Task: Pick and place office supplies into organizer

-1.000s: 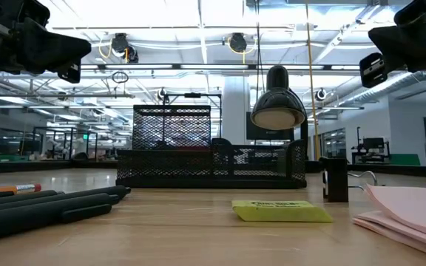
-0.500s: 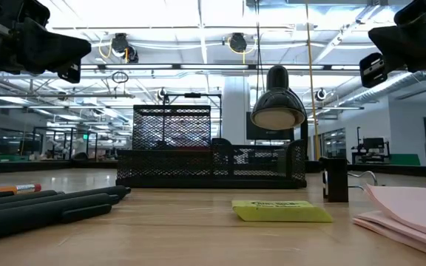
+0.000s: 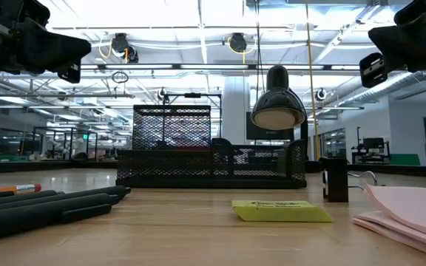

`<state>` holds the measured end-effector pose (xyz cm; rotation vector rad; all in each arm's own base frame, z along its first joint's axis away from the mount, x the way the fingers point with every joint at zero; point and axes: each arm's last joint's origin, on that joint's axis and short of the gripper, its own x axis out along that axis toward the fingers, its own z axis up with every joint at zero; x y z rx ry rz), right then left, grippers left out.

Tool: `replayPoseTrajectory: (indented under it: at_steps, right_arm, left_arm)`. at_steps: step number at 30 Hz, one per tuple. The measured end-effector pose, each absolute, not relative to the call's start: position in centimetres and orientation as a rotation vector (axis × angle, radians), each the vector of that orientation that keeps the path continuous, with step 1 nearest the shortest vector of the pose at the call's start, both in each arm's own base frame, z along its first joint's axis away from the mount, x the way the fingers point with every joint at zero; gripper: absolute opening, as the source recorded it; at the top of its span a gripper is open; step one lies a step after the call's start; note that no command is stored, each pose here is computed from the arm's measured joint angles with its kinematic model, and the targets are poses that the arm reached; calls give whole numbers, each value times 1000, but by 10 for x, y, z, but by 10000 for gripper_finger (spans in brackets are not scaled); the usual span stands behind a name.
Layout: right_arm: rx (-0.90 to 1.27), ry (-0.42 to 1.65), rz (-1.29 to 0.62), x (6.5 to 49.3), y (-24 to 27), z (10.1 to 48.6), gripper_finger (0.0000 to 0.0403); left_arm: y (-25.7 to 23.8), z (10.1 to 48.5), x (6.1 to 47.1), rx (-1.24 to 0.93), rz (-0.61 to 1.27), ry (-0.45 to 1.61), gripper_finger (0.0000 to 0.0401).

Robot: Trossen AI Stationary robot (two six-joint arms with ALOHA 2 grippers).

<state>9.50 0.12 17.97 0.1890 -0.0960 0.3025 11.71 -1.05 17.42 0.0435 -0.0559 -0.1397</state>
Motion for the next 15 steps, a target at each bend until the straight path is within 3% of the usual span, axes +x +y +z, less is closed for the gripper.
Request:
replayPoseTrajectory:
  at_steps: [15]
  right_arm:
    - [184,-116,305,95,1,182,0]
  left_arm:
    - [-11,175,117,-185,-147,-49,47]
